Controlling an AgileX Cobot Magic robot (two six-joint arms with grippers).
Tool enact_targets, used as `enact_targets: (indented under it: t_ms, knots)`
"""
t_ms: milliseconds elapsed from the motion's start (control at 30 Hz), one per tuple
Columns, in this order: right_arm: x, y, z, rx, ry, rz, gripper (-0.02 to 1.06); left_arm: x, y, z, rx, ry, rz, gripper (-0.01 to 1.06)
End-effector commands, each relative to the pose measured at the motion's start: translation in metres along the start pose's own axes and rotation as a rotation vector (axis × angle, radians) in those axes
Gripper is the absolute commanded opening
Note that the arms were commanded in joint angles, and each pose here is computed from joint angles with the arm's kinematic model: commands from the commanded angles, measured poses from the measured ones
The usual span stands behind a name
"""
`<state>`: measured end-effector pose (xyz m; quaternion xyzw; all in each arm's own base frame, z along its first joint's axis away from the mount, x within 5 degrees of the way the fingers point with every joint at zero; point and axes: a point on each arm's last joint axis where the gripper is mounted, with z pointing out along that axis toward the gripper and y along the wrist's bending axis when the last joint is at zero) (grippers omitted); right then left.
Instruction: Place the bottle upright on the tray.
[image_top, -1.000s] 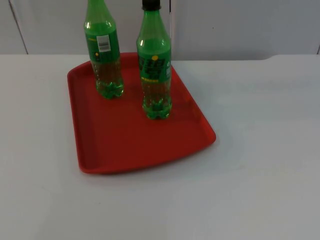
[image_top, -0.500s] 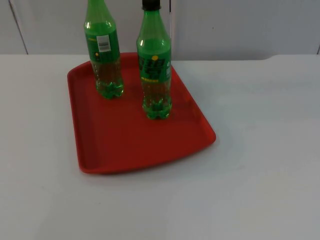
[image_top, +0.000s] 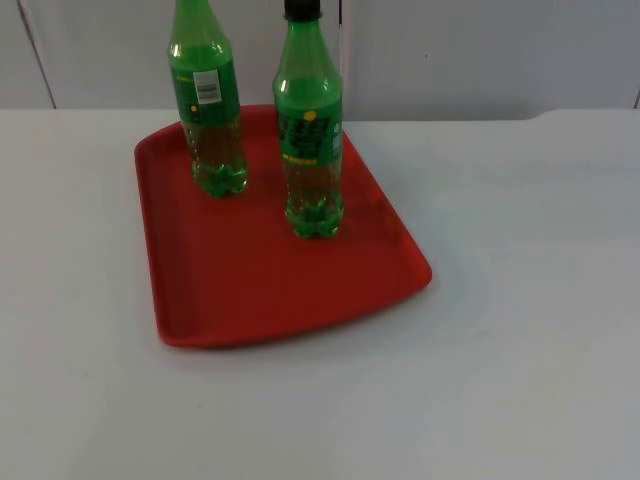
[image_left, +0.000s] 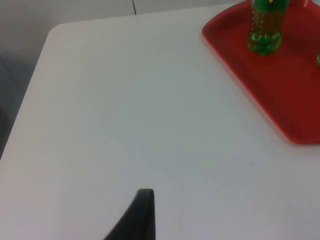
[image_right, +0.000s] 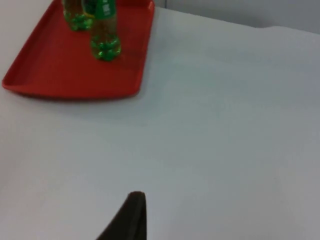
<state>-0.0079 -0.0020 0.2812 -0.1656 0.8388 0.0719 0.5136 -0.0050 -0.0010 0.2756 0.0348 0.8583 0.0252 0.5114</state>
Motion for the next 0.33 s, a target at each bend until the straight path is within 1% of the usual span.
enact_targets:
  t_ms: [0,67,133,233,300]
  knots:
    - [0.0003,0.0003,0.0009,0.046,-0.004,0.022,1.05,0.0009,0.0001,0.0006,0.005,-0.002,0.004,1.05]
    - [0.0003,0.0007,0.0009,0.092,-0.001,0.046,1.05,0.0009,0.0001,0.0006,0.005,-0.002,0.004,1.05]
    - [0.0003,0.0008,0.0009,0.103,-0.001,0.052,1.05,0.0009,0.0001,0.0006,0.005,-0.002,0.004,1.05]
    - [0.0002,0.0013,0.0010,0.169,0.003,0.086,1.05,0.0009,0.0001,0.0006,0.005,-0.002,0.004,1.05]
    - [0.0001,0.0014,0.0011,0.181,0.004,0.092,1.05,0.0009,0.0001,0.0006,0.005,-0.002,0.004,1.05]
